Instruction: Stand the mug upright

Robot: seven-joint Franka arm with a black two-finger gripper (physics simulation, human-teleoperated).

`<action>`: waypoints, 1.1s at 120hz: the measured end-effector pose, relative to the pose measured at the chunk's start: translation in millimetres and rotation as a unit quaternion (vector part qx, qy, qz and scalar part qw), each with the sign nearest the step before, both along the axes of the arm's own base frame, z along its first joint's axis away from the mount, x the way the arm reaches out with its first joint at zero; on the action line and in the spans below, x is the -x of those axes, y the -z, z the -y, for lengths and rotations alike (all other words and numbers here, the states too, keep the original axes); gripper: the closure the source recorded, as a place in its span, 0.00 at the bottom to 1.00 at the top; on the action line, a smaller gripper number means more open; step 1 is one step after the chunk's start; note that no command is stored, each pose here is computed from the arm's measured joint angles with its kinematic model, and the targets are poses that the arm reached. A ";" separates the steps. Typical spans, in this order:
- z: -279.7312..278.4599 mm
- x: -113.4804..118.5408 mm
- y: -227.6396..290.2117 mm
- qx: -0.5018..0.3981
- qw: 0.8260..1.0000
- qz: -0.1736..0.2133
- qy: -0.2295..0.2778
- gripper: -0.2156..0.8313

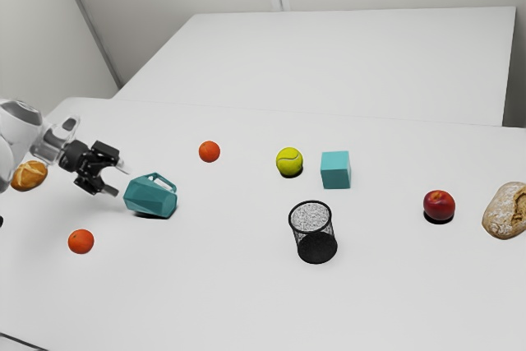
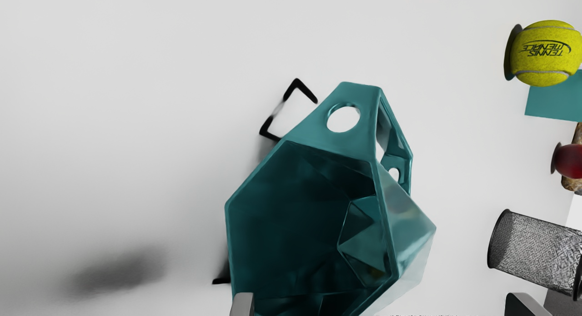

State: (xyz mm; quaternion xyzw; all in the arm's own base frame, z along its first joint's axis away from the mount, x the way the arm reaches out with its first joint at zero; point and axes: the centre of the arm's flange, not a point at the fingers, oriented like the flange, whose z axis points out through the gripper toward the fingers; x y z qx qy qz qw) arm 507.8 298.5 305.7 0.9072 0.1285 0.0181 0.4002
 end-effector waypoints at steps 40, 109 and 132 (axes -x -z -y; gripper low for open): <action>21.5 7.5 17.8 0.071 0.994 0.086 0.020 0.21; 47.3 7.2 27.1 0.081 0.983 0.150 0.066 0.81; 49.1 4.6 18.3 0.072 0.980 0.168 0.075 0.91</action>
